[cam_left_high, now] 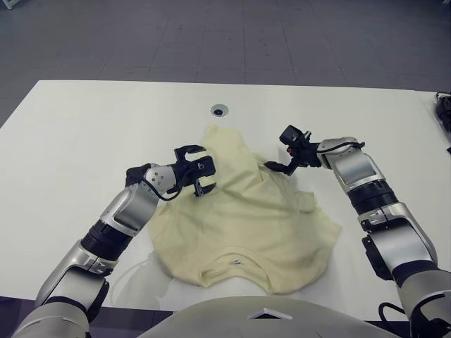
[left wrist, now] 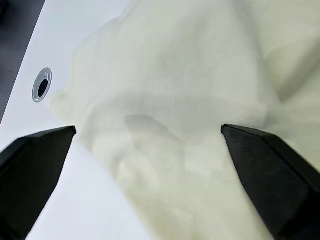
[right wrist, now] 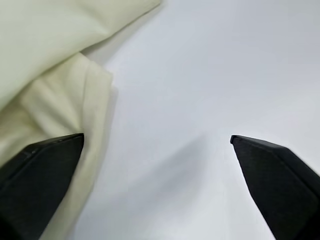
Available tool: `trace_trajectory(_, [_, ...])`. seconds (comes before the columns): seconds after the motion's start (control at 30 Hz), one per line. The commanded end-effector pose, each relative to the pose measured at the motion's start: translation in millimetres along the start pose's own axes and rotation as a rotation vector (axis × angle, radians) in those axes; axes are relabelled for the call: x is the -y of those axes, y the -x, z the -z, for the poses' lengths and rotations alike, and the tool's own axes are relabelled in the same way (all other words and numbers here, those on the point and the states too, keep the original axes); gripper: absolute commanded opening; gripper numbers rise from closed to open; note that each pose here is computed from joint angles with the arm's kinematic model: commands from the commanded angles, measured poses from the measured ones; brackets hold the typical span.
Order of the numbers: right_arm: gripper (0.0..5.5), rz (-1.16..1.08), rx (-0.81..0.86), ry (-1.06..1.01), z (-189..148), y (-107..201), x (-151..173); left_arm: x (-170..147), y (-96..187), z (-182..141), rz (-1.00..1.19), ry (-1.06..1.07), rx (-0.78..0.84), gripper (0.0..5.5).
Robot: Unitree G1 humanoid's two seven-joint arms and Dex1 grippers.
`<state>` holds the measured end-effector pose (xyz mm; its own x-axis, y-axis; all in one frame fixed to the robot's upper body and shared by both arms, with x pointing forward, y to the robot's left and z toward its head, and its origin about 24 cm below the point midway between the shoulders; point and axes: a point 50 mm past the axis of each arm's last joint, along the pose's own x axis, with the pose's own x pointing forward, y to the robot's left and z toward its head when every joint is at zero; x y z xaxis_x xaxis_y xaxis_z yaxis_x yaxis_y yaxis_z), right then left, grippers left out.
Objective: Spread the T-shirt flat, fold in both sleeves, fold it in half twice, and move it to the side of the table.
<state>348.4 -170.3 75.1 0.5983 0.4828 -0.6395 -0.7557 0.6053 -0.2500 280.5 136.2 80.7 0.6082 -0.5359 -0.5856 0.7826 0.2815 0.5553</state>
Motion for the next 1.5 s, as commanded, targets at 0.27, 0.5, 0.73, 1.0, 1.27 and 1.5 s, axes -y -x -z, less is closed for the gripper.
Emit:
trace_trajectory(0.27, [5.38,0.166,-0.250,0.111,47,21,27,2,11,18,-0.070,0.090,-0.072,5.40])
trace_trajectory(0.5, [5.38,0.179,-0.255,0.106,43,40,34,11,12,20,-0.098,0.157,-0.090,5.40])
trace_trajectory(0.73, [5.38,0.144,0.030,-0.316,0,54,44,8,11,13,-0.090,0.136,-0.070,5.40])
trace_trajectory(1.0, [4.92,0.041,0.037,-0.772,14,36,44,5,8,10,-0.083,0.116,-0.061,5.40])
trace_trajectory(1.27, [3.59,-0.061,-0.034,-0.753,18,18,28,6,6,9,-0.080,0.107,-0.058,5.40])
trace_trajectory(1.5, [2.32,-0.067,-0.027,-0.778,19,14,27,9,5,9,-0.075,0.112,-0.058,5.40])
